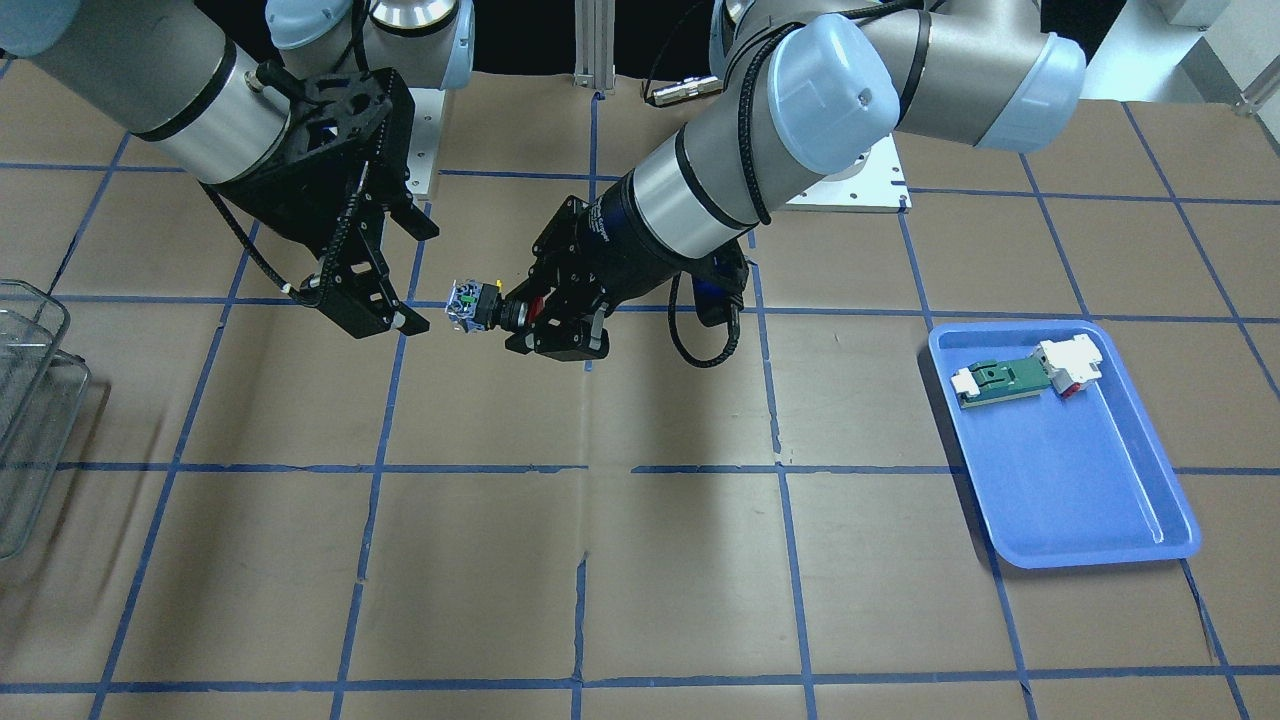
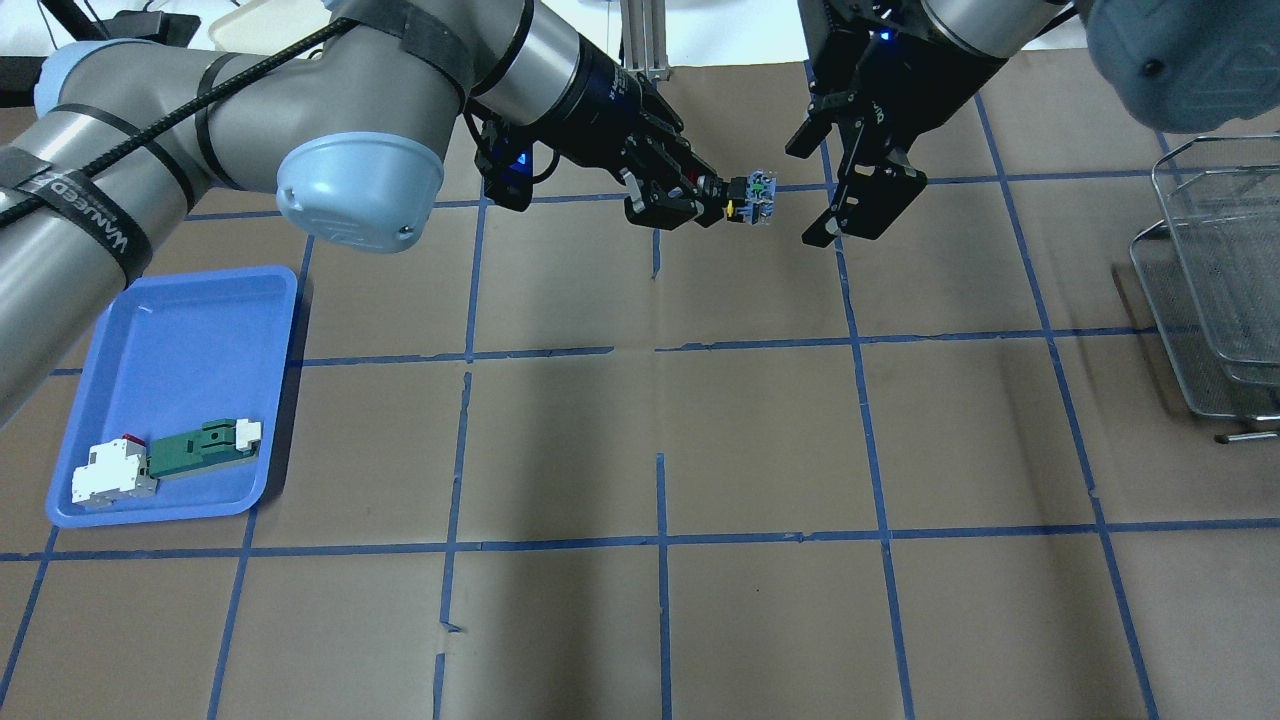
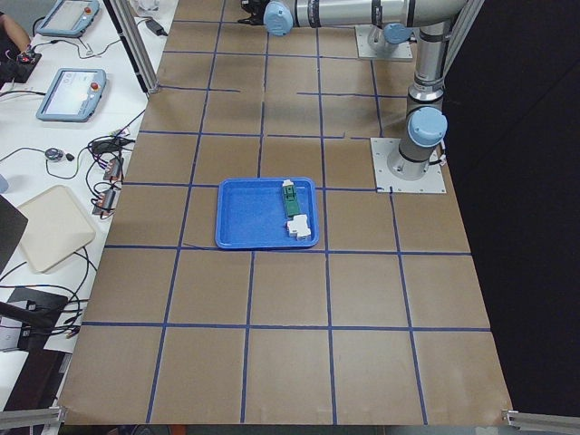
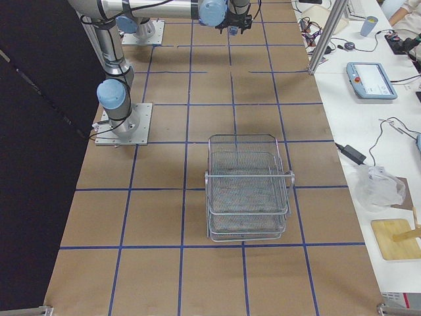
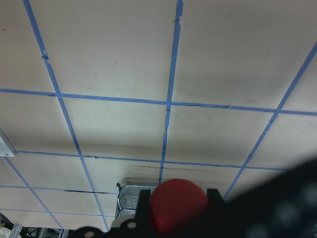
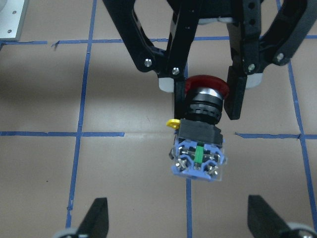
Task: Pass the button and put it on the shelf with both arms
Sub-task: 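Grasp the button with the right gripper beside the left gripper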
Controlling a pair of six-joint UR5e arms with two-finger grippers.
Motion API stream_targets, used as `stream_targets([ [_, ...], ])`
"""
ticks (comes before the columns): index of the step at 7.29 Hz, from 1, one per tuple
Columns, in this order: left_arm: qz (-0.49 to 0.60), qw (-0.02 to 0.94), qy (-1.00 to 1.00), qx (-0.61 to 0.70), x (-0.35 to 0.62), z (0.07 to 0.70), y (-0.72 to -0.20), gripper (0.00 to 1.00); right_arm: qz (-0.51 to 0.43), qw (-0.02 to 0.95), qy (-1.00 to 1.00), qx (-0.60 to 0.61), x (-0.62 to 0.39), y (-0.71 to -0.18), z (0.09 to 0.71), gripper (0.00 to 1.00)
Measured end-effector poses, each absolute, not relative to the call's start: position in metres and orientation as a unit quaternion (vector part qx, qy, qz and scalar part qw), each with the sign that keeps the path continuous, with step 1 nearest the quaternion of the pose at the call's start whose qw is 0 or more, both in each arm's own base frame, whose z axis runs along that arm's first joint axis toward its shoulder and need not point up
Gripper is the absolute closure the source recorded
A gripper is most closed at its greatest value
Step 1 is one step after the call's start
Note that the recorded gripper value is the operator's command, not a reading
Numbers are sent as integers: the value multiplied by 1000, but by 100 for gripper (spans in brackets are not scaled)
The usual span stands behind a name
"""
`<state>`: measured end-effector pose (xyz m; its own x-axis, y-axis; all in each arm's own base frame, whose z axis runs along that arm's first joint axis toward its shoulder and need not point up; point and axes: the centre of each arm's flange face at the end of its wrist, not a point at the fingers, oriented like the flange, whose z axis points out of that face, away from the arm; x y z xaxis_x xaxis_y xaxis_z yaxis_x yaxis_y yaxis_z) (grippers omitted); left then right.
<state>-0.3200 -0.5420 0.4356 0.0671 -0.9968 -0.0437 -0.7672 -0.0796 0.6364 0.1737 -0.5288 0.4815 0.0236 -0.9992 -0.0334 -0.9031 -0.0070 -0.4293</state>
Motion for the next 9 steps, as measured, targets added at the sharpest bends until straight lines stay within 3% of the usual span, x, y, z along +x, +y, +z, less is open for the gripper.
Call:
stream_targets([
  [5, -256, 241, -628, 694, -323, 449, -534, 100, -146, 168, 699, -680, 192, -527, 480, 0],
  [6, -256, 242, -628, 694, -323, 450, -534, 100, -145, 169, 697, -681, 199, -525, 480, 5],
  [7, -255, 243, -629, 693, -323, 450, -534, 100, -145, 170, 697, -682, 204, -523, 481, 17],
  [9, -255, 243, -629, 693, -323, 451, -534, 100, -145, 169, 696, -682, 206, -522, 483, 71],
])
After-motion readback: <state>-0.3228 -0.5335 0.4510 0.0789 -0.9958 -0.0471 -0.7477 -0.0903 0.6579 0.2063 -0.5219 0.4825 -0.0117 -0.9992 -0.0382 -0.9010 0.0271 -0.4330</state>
